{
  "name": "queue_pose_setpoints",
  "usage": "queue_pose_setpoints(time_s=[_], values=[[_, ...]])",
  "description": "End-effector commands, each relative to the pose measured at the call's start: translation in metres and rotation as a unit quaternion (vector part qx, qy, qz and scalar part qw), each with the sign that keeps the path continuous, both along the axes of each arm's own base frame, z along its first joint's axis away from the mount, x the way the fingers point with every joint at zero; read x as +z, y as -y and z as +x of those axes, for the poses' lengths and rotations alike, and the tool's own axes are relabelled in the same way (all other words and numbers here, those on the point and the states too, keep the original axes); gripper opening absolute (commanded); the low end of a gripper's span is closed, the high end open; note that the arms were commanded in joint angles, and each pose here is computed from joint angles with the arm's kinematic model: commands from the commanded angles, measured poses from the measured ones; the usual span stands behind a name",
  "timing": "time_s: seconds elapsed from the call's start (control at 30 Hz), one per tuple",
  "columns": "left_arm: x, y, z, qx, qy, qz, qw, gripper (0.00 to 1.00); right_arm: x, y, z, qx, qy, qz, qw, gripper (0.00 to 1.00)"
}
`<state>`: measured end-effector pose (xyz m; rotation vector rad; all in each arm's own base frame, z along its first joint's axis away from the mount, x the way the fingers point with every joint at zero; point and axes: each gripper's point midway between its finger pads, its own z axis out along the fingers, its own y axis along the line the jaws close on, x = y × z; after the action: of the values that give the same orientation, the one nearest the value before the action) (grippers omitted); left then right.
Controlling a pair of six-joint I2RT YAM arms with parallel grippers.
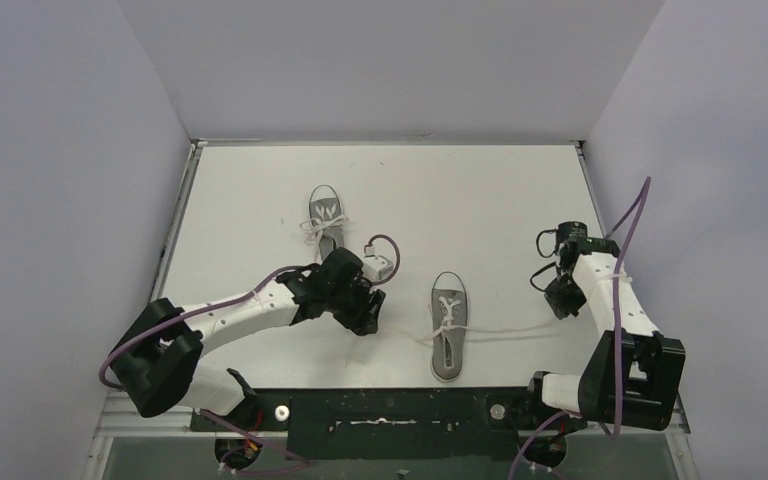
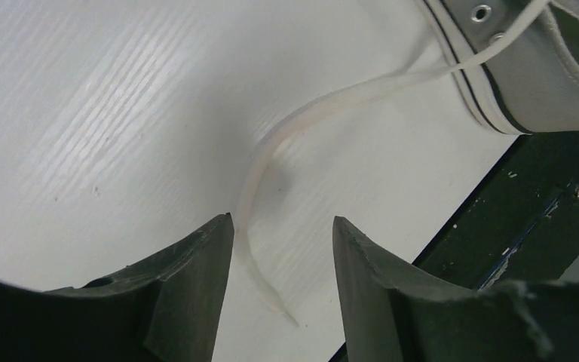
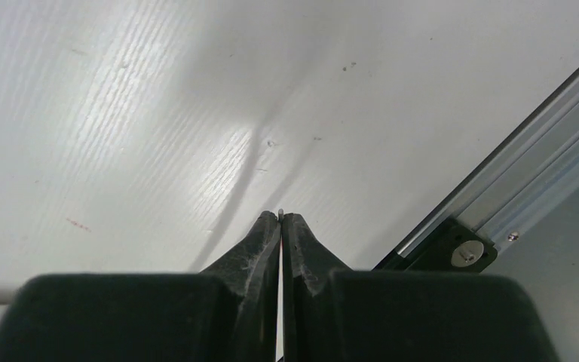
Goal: Tie the shoes
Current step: Tie the shoelace on the shoe, then wrap the shoelace around the shoelace.
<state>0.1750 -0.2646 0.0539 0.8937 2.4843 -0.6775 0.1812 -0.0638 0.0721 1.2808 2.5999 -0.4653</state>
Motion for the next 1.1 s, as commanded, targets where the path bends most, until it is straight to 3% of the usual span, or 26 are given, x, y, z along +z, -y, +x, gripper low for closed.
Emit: queue_pose_setpoints(time_s=[0.0, 0.13, 0.37, 0.67, 0.8, 0.87, 1.07], values=[[0.038, 0.053, 0.012, -0.096, 0.111, -0.066, 0.987, 0.49, 0.023, -0.007, 0.008, 0.038, 0.033, -0.001, 0.999, 0.00], [0.029, 0.092, 0.003, -0.179, 0.167, -0.089, 0.965, 0.53, 0.030, -0.015, 0.016, 0.055, 0.065, 0.017, 0.996, 0.00], [0.008, 0.135, -0.003, -0.207, 0.155, -0.140, 0.956, 0.49, 0.045, -0.024, 0.023, 0.082, 0.099, 0.037, 0.991, 0.00], [-0.005, 0.150, -0.009, -0.202, 0.132, -0.194, 0.951, 0.32, 0.067, -0.033, 0.033, 0.108, 0.133, 0.056, 0.984, 0.00], [-0.010, 0.140, -0.010, -0.192, 0.137, -0.188, 0.953, 0.13, 0.072, -0.036, 0.035, 0.113, 0.141, 0.066, 0.981, 0.00], [-0.001, 0.134, -0.003, -0.181, 0.161, -0.182, 0.953, 0.01, 0.076, -0.039, 0.038, 0.118, 0.146, 0.072, 0.980, 0.00], [0.058, 0.125, 0.036, -0.132, 0.281, -0.169, 0.935, 0.00, 0.097, -0.057, 0.053, 0.182, 0.180, 0.111, 0.960, 0.00]])
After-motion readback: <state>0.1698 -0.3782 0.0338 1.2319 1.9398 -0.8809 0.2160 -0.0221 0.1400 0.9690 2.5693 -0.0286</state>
